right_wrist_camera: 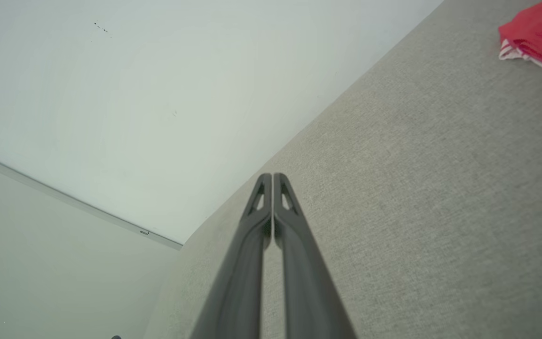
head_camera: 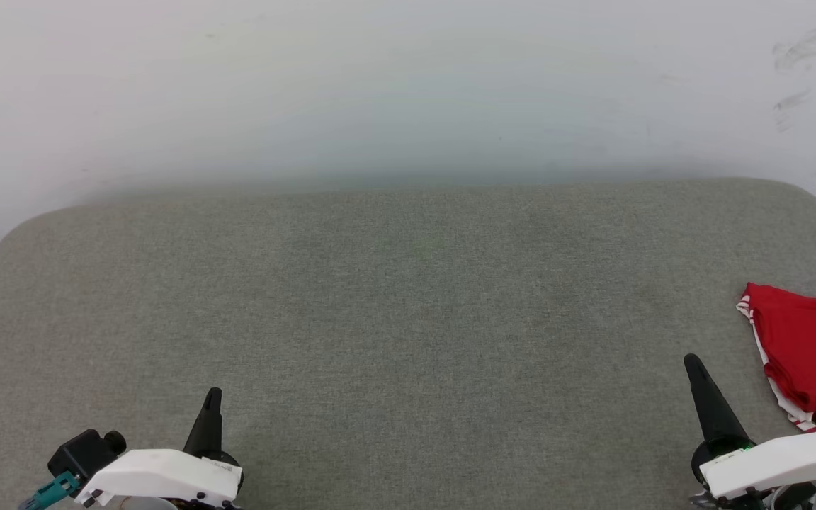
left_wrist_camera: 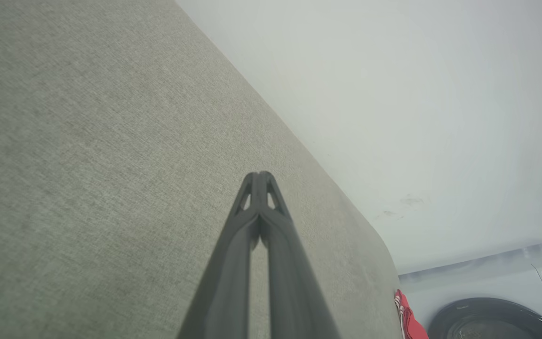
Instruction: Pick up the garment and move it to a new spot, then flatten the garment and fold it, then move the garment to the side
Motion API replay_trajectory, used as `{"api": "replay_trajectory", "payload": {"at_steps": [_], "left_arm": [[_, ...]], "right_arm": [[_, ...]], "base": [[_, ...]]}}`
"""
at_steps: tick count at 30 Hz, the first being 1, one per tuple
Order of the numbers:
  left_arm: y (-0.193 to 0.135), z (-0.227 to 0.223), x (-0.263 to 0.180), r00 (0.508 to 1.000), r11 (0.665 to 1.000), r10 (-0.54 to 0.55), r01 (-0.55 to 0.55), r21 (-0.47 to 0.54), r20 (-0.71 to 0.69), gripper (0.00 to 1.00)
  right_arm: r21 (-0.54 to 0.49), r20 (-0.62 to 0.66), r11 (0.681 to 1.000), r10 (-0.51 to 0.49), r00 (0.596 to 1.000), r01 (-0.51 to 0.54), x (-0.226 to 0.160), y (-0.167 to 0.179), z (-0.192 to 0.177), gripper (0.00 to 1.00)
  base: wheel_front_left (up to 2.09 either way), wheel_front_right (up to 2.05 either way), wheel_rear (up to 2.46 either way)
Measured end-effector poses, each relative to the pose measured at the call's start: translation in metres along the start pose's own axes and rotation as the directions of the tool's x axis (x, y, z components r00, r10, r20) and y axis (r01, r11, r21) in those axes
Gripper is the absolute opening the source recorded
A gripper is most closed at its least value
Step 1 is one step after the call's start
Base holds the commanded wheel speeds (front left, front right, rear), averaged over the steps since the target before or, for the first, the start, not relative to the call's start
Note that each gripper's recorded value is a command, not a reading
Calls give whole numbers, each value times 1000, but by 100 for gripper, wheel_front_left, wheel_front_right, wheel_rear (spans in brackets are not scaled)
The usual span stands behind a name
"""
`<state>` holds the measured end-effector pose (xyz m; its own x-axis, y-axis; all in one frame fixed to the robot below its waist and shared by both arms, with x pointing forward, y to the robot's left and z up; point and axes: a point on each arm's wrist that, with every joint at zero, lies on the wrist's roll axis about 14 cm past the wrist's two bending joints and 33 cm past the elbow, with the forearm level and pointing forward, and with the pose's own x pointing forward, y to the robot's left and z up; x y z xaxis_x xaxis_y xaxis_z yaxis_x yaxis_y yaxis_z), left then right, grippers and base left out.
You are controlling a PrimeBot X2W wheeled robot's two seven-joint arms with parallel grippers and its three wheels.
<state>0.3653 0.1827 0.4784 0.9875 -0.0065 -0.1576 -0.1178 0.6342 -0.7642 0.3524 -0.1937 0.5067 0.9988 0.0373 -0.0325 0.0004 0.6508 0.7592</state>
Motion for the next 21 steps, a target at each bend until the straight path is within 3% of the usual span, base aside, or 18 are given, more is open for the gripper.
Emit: {"api": "replay_trajectory", "payload": {"at_steps": [21], "left_arm": [[-4,7,7,1000,971,-31,32,-235,5,0]], "right_arm": [[236,14,972,0,1000,-3,11,-2,3,0]], "base": [[0,0,0]]}}
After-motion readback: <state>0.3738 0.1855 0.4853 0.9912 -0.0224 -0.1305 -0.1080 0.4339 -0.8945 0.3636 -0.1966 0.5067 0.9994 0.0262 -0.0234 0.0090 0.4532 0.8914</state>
